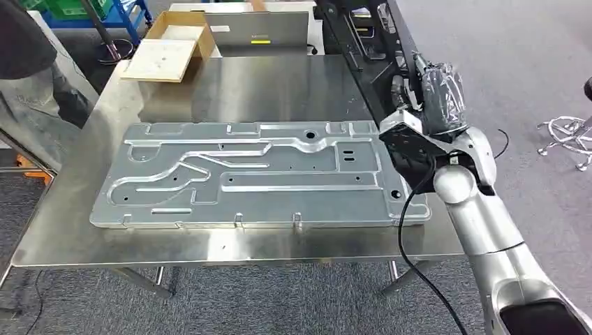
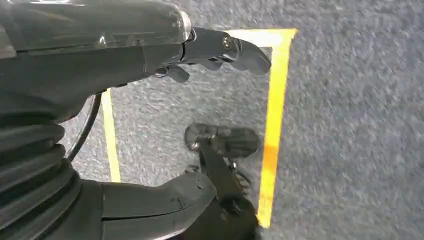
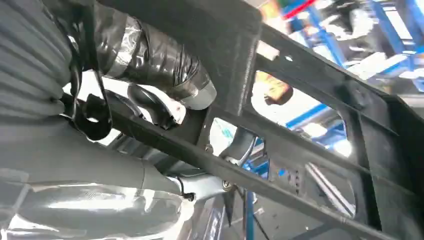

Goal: Take the parts from the cabinet and place them on the table.

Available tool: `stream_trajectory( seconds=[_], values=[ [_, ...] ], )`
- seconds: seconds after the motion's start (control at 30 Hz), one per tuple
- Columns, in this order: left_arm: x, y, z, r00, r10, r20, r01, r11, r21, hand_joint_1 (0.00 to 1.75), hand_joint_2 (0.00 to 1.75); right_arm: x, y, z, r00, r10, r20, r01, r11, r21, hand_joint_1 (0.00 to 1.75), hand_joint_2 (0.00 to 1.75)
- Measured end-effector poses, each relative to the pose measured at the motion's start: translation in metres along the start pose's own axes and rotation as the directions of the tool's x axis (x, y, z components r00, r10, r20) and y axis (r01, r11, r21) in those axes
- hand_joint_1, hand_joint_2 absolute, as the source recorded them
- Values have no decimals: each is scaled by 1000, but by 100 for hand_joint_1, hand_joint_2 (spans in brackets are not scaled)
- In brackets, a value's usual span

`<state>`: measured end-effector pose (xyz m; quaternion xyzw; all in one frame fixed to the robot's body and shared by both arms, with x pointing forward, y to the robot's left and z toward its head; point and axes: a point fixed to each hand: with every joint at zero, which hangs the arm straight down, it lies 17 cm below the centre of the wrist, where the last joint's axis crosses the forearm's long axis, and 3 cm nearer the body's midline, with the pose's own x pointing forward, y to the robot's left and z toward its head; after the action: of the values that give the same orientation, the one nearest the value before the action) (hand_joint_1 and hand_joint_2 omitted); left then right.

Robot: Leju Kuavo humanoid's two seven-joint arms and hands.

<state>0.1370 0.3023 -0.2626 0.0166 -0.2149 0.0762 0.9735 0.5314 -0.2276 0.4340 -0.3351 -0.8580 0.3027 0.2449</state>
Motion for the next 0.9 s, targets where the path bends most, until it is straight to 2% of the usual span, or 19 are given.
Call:
stream_trajectory(
  seconds=[0.07, 0.13, 0.23, 0.4, 0.57, 0.9],
  values=[
    [3, -5, 0, 1000, 2, 14, -2, 1000, -23, 0, 175, -11, 34, -8, 981, 192, 27, -194, 968, 160, 175, 175],
    [13, -12, 1, 999, 12, 46, -9, 998, -59, 0, 175, -18, 92, 0, 942, 309, 131, -335, 884, 327, 175, 175],
    [20, -18, 2, 997, 22, 73, -16, 996, -85, 0, 175, -15, 155, 17, 905, 339, 256, -423, 773, 472, 175, 175],
    [23, -22, 3, 996, 22, 91, -13, 994, -106, 0, 175, 9, 235, 54, 870, 310, 384, -491, 612, 620, 175, 175],
    [27, -24, 3, 995, 15, 102, -4, 993, -114, 0, 175, 30, 263, 58, 835, 299, 462, -548, 532, 646, 175, 175],
    [21, -25, 4, 995, 11, 94, 0, 993, -119, 0, 175, 41, 276, 59, 811, 292, 507, -582, 491, 648, 175, 175]
  ],
)
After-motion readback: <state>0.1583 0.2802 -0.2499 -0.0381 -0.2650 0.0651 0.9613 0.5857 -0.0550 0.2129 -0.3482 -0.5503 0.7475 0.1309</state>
